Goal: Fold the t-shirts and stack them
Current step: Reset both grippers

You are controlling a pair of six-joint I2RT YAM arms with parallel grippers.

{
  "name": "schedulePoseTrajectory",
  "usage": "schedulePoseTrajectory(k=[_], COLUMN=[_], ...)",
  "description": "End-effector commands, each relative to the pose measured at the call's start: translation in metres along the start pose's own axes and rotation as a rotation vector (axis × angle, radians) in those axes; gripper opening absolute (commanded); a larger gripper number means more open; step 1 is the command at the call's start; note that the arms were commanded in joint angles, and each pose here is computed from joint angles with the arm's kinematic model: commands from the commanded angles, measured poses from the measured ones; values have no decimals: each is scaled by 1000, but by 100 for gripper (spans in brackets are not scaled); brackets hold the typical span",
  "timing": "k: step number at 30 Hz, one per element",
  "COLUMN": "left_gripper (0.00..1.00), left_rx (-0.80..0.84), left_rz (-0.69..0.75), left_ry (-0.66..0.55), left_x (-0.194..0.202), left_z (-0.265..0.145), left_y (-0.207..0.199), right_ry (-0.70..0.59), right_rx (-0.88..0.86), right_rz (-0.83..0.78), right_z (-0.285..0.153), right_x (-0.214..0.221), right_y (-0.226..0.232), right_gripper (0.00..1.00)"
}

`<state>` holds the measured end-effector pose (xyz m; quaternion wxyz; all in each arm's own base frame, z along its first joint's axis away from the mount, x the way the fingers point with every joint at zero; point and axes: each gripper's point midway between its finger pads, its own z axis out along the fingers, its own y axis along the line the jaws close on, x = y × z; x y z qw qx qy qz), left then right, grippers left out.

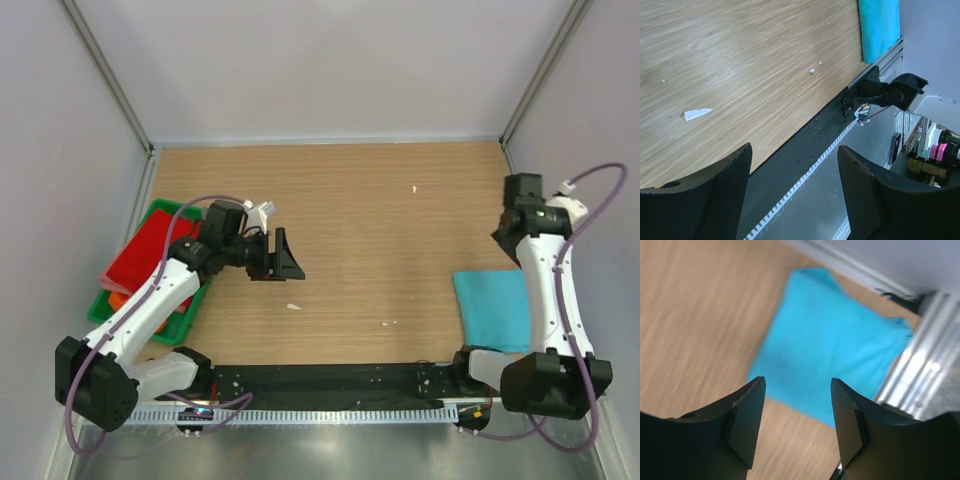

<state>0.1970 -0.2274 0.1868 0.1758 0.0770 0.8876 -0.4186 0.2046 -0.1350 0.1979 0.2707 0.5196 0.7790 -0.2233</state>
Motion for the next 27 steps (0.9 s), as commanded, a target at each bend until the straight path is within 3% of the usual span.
schedulePoseTrajectory(k=[1, 5, 7, 11, 12, 13, 18, 19, 21, 22, 25, 27], left_gripper=[70, 70, 70, 72, 72, 72, 75, 76, 76, 77, 79, 80], left_rx=[13, -3, -7, 18, 28, 49, 167, 172, 237, 253, 347, 481], left_rz=[7, -40, -73, -119, -148, -157, -250, -318, -306, -343, -401, -387], left_ry=[-18, -19, -20, -16, -15, -26, -94, -92, -160, -175, -252, -342], left_x=[1, 9, 15, 28, 30, 33, 47, 56, 54, 58, 63, 59], left_z=[-4, -3, -2, 1, 2, -1, 0, 3, -4, -3, -9, -26], left_y=[-4, 5, 11, 15, 14, 10, 6, 12, 4, 8, 6, -9], right_ry=[14, 128, 191, 342, 374, 412, 545, 551, 582, 573, 604, 669], right_rx=[-217, -504, -667, -863, -1012, -1016, -1280, -1311, -1354, -1440, -1525, -1715], right_rz=[0, -132, -274, -420, -388, -414, -321, -305, -279, -226, -128, -18], right_z=[-43, -93, -123, -155, -181, -167, -190, -185, -175, -185, -177, -199], right_x=[24, 99, 154, 238, 244, 263, 279, 281, 293, 282, 288, 281], right_y=[49, 109, 134, 142, 153, 143, 128, 118, 107, 101, 91, 80], right_gripper=[61, 62, 65, 73, 74, 75, 82, 83, 85, 100, 100, 100])
